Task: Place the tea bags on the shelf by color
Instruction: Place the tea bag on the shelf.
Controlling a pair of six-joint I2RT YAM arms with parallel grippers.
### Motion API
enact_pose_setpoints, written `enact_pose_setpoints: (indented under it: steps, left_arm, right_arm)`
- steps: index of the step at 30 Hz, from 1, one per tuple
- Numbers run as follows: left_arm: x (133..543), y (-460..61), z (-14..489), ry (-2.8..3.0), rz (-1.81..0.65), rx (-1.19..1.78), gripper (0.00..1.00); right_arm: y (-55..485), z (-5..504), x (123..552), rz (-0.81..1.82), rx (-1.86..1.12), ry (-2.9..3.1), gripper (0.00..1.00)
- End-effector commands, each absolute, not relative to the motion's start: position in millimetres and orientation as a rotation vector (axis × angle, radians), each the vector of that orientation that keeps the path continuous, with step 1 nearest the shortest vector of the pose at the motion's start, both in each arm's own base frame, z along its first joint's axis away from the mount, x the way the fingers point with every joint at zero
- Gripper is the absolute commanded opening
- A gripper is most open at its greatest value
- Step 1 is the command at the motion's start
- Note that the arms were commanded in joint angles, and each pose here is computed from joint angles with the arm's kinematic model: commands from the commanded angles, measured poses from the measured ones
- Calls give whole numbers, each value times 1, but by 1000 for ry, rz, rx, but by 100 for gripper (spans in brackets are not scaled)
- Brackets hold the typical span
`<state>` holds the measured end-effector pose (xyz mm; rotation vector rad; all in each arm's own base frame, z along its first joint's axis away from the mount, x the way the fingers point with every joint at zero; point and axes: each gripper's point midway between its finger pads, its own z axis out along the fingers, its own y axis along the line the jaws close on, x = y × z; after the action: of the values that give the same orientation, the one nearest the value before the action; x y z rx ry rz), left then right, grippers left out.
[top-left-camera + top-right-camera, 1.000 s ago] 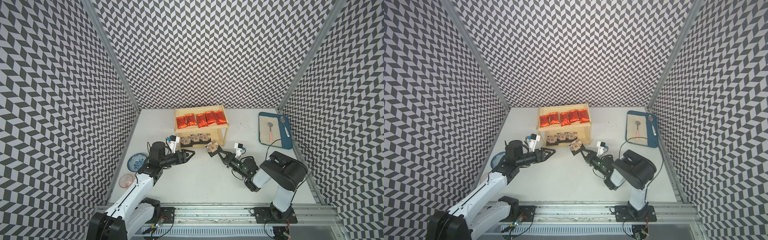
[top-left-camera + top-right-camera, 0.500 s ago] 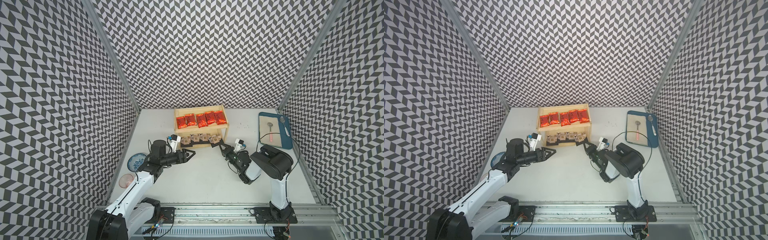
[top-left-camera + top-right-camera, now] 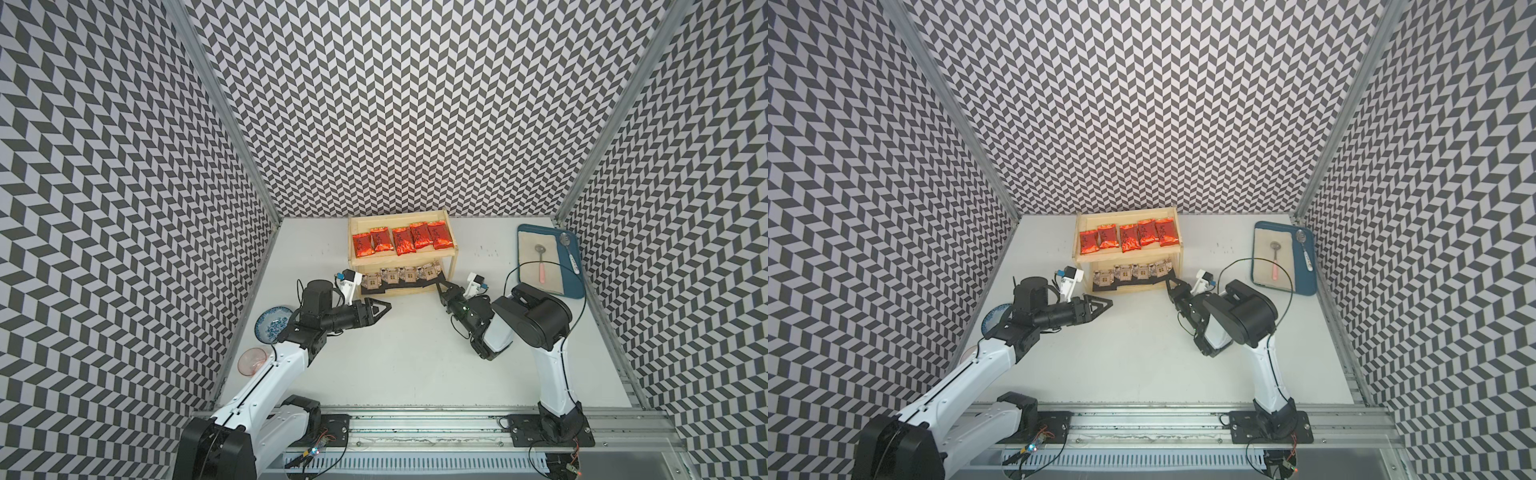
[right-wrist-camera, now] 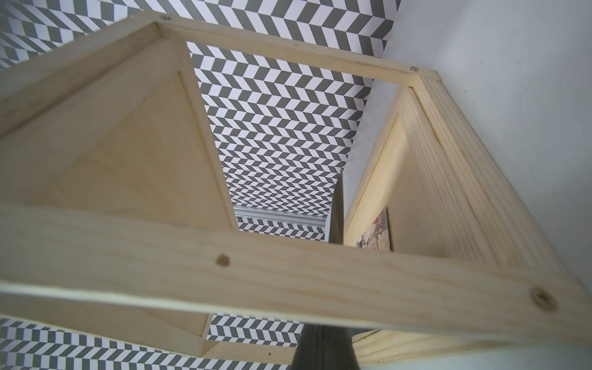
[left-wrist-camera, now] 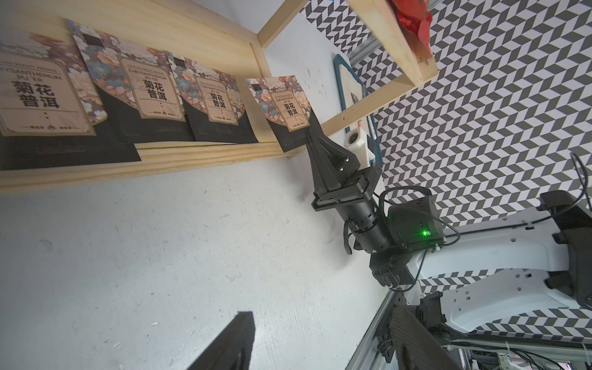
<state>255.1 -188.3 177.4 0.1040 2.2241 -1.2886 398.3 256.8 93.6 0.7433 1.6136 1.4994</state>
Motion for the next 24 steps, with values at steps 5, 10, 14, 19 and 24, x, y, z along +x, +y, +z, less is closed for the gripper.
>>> enact_pose_setpoints:
  steps: [5,10,14,19,24]
  left_arm:
    - [254,-192,182,2209,-1306,138,72]
    - [255,-192,182,2206,-1305,137,72]
    - [254,-192,181,2208,-1308,134,72]
    - [254,-192,180,2208,-1310,132,72]
    - [254,-192,180,2211,-1309,129,72]
  right_arm:
    - [248,158,400,1657,670,1287,0]
    - [248,149,405,1646,694,1299,0]
    - [247,146,407,1641,707,1299,0]
    - [247,144,411,1639,718,1298,0]
    - [246,141,414,1636,731,1296,0]
